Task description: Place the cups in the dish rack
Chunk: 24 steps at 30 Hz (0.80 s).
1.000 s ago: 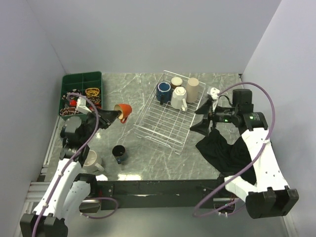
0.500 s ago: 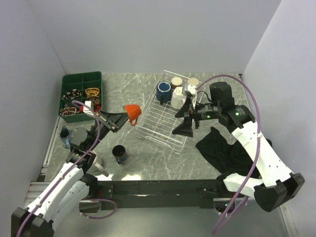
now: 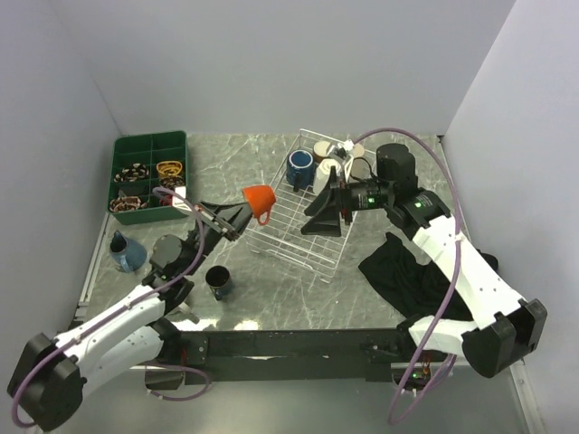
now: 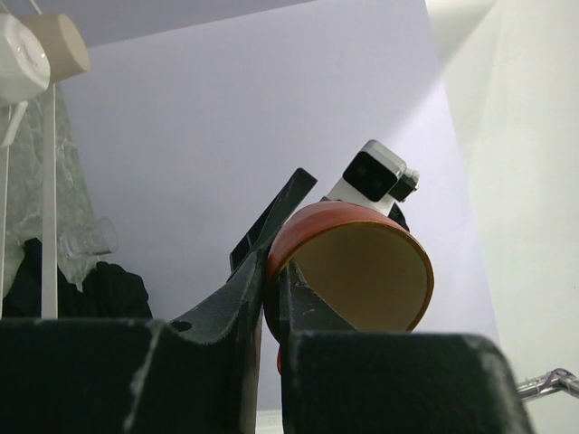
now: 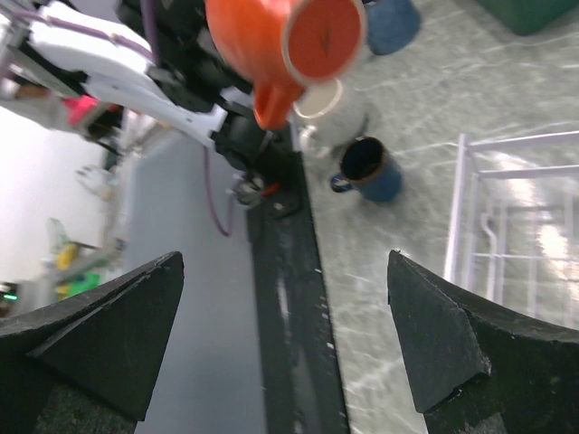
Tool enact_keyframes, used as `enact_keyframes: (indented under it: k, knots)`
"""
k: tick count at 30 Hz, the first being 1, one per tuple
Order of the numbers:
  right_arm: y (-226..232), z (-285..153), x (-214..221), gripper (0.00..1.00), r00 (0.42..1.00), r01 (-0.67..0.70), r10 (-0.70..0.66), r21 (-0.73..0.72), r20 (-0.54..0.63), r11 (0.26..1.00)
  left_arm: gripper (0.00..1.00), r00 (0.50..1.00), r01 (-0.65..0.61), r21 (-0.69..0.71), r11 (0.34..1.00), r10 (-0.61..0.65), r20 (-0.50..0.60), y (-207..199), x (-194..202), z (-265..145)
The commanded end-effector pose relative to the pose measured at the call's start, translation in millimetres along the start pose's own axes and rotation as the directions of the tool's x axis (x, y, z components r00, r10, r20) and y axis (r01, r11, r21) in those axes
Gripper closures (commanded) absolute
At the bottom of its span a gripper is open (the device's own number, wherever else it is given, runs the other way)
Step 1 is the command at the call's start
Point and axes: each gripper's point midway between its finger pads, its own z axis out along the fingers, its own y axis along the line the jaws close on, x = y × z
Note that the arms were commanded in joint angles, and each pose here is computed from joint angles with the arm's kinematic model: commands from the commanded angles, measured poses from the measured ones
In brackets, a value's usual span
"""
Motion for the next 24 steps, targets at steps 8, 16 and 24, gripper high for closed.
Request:
enact_keyframes:
  k: [8,16,24]
  knots:
    - [4.5,16.5,-14.1,0.05,0.985,-0.167,0.172,-0.135,0.026,0.977,0.99,0.995,0.093,0.203,0.975,-0.099,0.021,-55.5,18.2,38.5]
    - [15.2,9.9,-13.4,0.22,0.978,-0.187,0.199,-0.171,0.056,0.967,0.99,0.988,0.157,0.211,0.965,-0.152,-0.038,-43.9,45.8,61.6]
    - [0.4,-11.6,-23.0,0.50,0.950,-0.237,0.261,-0.152,0.171,0.960,0.99,0.982,0.187,0.204,0.961,-0.174,-0.080,-36.7,67.2,70.7]
